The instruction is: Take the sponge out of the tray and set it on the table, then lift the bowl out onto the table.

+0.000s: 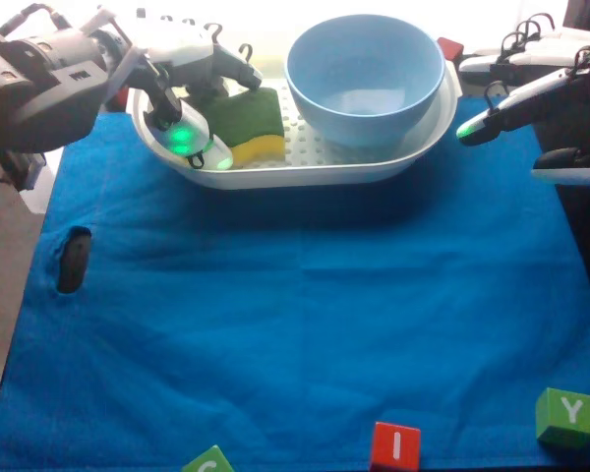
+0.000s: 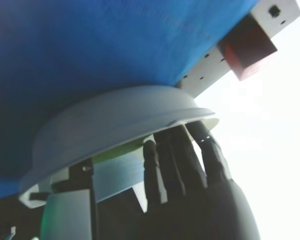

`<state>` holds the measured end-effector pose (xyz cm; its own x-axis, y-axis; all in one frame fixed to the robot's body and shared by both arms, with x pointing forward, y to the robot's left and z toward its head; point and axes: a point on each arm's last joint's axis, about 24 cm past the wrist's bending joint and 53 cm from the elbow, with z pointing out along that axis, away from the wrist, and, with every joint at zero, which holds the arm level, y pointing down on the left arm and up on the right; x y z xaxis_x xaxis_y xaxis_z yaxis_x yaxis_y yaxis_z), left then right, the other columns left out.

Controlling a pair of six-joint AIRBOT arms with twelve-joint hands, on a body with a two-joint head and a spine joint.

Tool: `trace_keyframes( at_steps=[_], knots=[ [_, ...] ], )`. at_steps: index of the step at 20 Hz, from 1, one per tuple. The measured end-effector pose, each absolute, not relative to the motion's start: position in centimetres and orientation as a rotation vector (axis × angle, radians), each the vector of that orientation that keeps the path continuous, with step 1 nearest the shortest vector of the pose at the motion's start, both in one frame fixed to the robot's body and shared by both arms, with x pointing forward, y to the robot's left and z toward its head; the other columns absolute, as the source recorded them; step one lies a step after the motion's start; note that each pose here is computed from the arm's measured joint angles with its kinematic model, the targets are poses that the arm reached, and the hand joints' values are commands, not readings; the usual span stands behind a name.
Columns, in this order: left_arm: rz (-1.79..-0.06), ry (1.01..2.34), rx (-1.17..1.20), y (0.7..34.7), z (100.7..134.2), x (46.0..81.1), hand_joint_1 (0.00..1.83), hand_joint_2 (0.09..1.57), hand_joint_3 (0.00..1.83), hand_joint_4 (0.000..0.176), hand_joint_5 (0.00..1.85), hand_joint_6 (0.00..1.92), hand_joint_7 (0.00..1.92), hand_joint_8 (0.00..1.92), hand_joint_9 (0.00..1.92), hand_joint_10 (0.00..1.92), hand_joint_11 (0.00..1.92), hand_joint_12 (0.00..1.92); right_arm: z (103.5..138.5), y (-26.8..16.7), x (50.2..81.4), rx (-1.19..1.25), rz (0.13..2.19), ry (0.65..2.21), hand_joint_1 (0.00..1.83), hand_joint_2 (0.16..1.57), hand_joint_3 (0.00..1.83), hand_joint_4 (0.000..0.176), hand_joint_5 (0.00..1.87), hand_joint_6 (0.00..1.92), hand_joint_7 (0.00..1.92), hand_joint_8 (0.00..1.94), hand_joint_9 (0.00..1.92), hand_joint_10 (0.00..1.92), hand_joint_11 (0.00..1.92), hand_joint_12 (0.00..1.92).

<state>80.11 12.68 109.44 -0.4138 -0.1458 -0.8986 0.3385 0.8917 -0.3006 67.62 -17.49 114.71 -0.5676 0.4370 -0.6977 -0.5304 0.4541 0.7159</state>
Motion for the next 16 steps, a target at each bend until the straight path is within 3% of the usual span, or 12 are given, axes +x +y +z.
trace_keyframes(
  at_steps=[1,2,3,4,5,6,7,8,9,13,14,16],
  knots=[
    [-0.528,1.927,0.138,12.9,109.6,80.3,0.92,1.0,0.01,0.087,0.52,0.01,0.72,0.02,0.72,0.1,0.13,1.34,114.7,-17.5,67.6,-0.08,1.281,1.758,1.25,1.23,0.0,0.053,0.72,0.0,0.24,0.0,0.15,0.01,0.01,0.49],
    [-0.523,1.927,0.133,13.1,109.7,80.5,0.92,1.1,0.01,0.066,0.6,0.0,0.78,0.02,0.73,0.16,0.18,1.3,114.7,-17.5,67.6,-0.081,1.282,1.758,1.24,1.24,0.0,0.06,0.71,0.0,0.24,0.0,0.15,0.01,0.02,0.5],
    [-0.524,1.924,0.132,13.0,109.8,80.6,0.96,1.15,0.0,0.047,0.67,0.02,0.83,0.04,0.66,0.47,0.23,1.32,114.7,-17.5,67.6,-0.081,1.282,1.758,1.23,1.24,0.0,0.062,0.71,0.0,0.24,0.0,0.15,0.0,0.01,0.49],
    [-0.526,1.922,0.131,12.9,109.9,80.6,1.17,1.27,0.0,0.0,0.68,1.17,0.73,1.55,0.54,1.2,0.31,1.49,114.7,-17.5,67.6,-0.08,1.282,1.758,1.22,1.25,0.0,0.076,0.71,0.0,0.24,0.0,0.16,0.01,0.0,0.5],
    [-0.53,1.92,0.13,12.8,110.0,80.7,1.17,1.27,0.0,0.0,0.68,1.17,0.73,1.55,0.54,1.2,0.31,1.49,114.7,-17.5,67.6,-0.08,1.282,1.758,1.22,1.25,0.0,0.076,0.71,0.0,0.24,0.0,0.16,0.01,0.0,0.5],
    [-0.538,1.911,0.126,12.6,110.4,80.7,1.18,1.26,0.0,0.0,0.73,1.15,0.72,1.61,0.57,1.33,0.41,1.56,114.7,-17.4,67.6,-0.08,1.283,1.758,1.22,1.25,0.0,0.067,0.72,0.0,0.24,0.0,0.15,0.0,0.0,0.49],
    [-0.559,1.898,0.109,12.5,110.8,80.8,1.2,1.24,0.0,0.0,0.76,1.1,0.76,1.57,0.6,1.31,0.51,1.49,114.7,-17.4,67.6,-0.08,1.283,1.758,1.21,1.26,0.0,0.053,0.72,0.0,0.25,0.0,0.16,0.0,0.0,0.49],
    [-0.568,1.891,0.101,12.5,111.0,80.9,1.2,1.24,0.0,0.0,0.76,1.1,0.76,1.57,0.6,1.31,0.51,1.49,114.7,-17.4,67.6,-0.08,1.283,1.759,1.21,1.26,0.0,0.053,0.72,0.0,0.25,0.0,0.16,0.0,0.0,0.49],
    [-0.591,1.876,0.08,12.3,111.7,81.0,1.22,1.22,0.0,0.0,0.74,1.11,0.83,1.48,0.7,1.3,0.62,1.51,114.7,-17.4,67.6,-0.08,1.283,1.759,1.2,1.27,0.01,0.064,0.7,0.0,0.24,0.0,0.15,0.0,0.0,0.49],
    [-0.64,1.813,0.045,12.5,114.1,81.3,1.21,1.21,0.0,0.0,0.74,1.16,0.85,1.4,0.75,1.16,0.66,1.41,114.7,-17.4,67.6,-0.081,1.284,1.758,1.17,1.27,0.01,0.068,0.7,0.0,0.24,0.0,0.15,0.0,0.0,0.48],
    [-0.653,1.791,0.036,12.9,115.0,81.2,1.33,1.2,0.0,0.0,0.71,1.15,0.83,1.32,0.83,1.38,0.61,1.42,114.7,-17.4,67.6,-0.08,1.283,1.759,1.16,1.29,0.01,0.064,0.7,0.0,0.24,0.0,0.14,0.0,0.0,0.46],
    [-0.683,1.746,0.043,13.5,116.9,80.4,1.36,1.18,0.0,0.0,0.68,1.17,0.87,1.22,0.88,1.37,0.51,1.43,114.7,-17.4,67.6,-0.08,1.284,1.758,1.12,1.31,0.01,0.056,0.7,0.0,0.23,0.0,0.13,0.0,0.0,0.42]
  ],
)
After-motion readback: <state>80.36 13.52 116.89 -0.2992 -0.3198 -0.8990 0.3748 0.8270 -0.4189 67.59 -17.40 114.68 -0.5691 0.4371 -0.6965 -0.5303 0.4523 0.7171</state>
